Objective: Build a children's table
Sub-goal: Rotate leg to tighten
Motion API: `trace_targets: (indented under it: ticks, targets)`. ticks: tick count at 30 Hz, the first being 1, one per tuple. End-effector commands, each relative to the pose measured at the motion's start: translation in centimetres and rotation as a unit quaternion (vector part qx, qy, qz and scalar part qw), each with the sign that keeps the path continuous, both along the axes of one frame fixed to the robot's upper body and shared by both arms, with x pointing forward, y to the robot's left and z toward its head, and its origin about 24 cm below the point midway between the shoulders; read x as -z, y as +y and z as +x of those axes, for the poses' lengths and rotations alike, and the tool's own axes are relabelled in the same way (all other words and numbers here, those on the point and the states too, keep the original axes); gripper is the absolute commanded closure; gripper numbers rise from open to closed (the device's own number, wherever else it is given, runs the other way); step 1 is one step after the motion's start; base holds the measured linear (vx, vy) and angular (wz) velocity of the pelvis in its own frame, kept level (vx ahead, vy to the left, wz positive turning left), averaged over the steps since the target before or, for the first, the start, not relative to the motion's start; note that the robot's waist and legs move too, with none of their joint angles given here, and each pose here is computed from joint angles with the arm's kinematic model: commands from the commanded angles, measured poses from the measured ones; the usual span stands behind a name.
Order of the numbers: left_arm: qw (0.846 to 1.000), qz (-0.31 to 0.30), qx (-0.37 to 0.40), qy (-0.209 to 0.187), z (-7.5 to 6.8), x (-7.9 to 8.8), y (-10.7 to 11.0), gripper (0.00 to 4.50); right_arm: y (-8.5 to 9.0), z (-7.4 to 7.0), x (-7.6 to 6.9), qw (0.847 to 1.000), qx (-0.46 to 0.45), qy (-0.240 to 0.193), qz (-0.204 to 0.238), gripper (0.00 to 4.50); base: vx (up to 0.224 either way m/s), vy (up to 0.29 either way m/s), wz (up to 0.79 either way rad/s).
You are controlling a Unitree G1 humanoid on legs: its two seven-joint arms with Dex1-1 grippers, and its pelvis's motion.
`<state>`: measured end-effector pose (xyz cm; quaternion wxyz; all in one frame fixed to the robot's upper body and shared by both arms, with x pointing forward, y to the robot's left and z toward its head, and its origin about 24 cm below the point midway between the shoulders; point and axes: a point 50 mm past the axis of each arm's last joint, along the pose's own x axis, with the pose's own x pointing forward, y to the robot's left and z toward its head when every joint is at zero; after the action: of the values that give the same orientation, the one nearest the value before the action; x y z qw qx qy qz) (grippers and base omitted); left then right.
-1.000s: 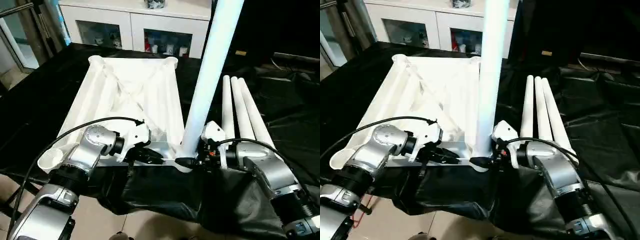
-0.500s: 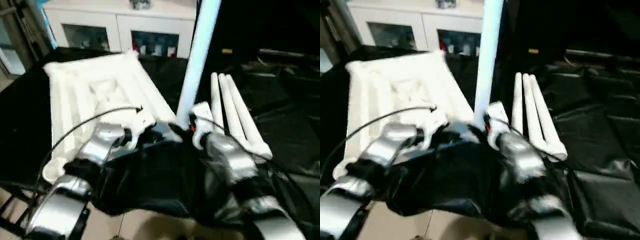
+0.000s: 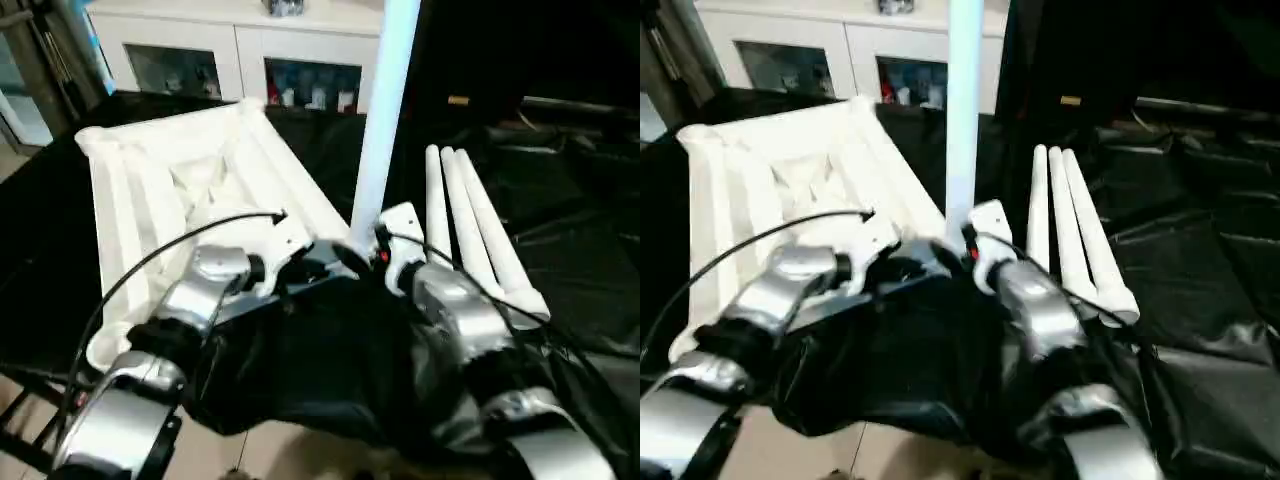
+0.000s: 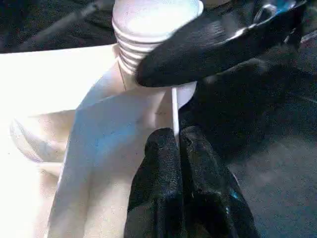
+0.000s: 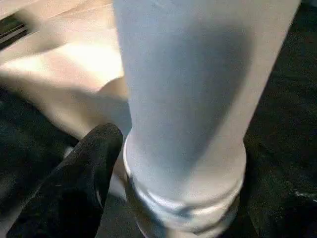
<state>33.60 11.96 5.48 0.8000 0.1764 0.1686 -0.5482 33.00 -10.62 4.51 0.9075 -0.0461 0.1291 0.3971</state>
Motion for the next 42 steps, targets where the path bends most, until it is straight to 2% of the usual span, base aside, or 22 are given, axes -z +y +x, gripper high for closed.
trace_targets:
  ticks: [1,3,5,7,8,12,20,25,28,30,31,32,33,36,39,42]
  targets:
    - [0.996,-0.030,0.077,-0.036,-0.4,-1.8,-2.0,4.50,2.5,-1.4,-1.2,0.992,-0.128,-0.010,0.018,0.87,0.000,0.000,0.00]
    - [0.995,-0.027,0.085,-0.034,-0.5,-1.7,-1.8,4.50,2.0,-1.7,-1.2,0.989,-0.144,-0.005,0.015,0.87,0.000,0.000,0.00]
    - [0.993,-0.024,0.110,-0.021,-0.9,-1.7,-1.0,4.50,0.4,-2.7,-1.4,0.981,-0.193,0.008,0.007,0.87,0.000,0.000,0.00]
    - [0.992,-0.026,0.126,-0.015,-1.2,-1.8,-0.8,4.50,-0.3,-3.2,-1.6,0.977,-0.215,0.014,0.001,0.87,0.000,0.000,0.00]
    - [0.989,-0.017,0.146,-0.003,-1.5,-1.7,-0.4,4.50,-1.3,-3.8,-1.5,0.970,-0.240,0.026,-0.014,0.87,0.000,0.000,0.00]
    - [0.986,-0.007,0.167,0.006,-1.8,-1.6,0.0,4.50,-2.0,-4.3,-1.4,0.966,-0.256,0.039,-0.022,0.87,0.000,0.000,0.00]
    - [0.984,-0.002,0.180,0.011,-1.8,-1.7,0.2,4.50,-1.8,-4.7,-1.5,0.961,-0.270,0.052,-0.019,1.55,0.000,0.000,0.00]
    - [0.985,-0.002,0.172,0.007,-1.7,-1.7,0.2,4.50,-1.1,-4.9,-1.1,0.962,-0.266,0.057,-0.012,1.78,0.000,0.000,0.00]
    - [0.989,-0.006,0.145,-0.004,-1.2,-1.8,0.0,4.50,-0.6,-4.4,-0.4,0.973,-0.224,0.055,-0.009,1.82,0.000,0.000,0.00]
    - [0.994,-0.009,0.108,-0.013,-0.5,-1.9,-0.3,4.50,-0.1,-3.3,0.2,0.986,-0.160,0.050,-0.015,1.84,0.000,0.000,0.00]
    - [0.994,-0.009,0.108,-0.013,-0.5,-1.9,-0.3,4.50,-0.1,-3.3,0.2,0.986,-0.160,0.050,-0.015,1.84,0.000,0.000,0.00]
    - [0.997,-0.019,0.066,-0.021,0.3,-2.2,-0.7,4.50,0.5,-2.2,0.8,0.994,-0.091,0.050,-0.013,1.85,0.000,0.000,0.00]
    - [0.999,-0.031,0.031,-0.025,0.9,-2.5,-1.3,4.50,1.3,-1.2,1.1,0.998,-0.033,0.056,0.009,1.85,0.000,0.000,0.00]
    - [0.999,-0.036,0.000,-0.033,1.5,-2.7,-1.8,4.50,2.1,-0.4,1.3,0.997,0.023,0.068,0.032,1.85,0.000,0.000,0.00]
    - [0.996,-0.037,-0.067,-0.047,2.5,-2.9,-3.0,4.50,3.5,0.7,1.6,0.990,0.104,0.081,0.051,1.85,0.000,0.000,0.00]
    - [0.994,-0.051,-0.088,-0.049,2.7,-3.0,-3.9,4.50,4.7,0.8,1.7,0.990,0.105,0.086,0.047,1.85,0.000,0.000,0.00]
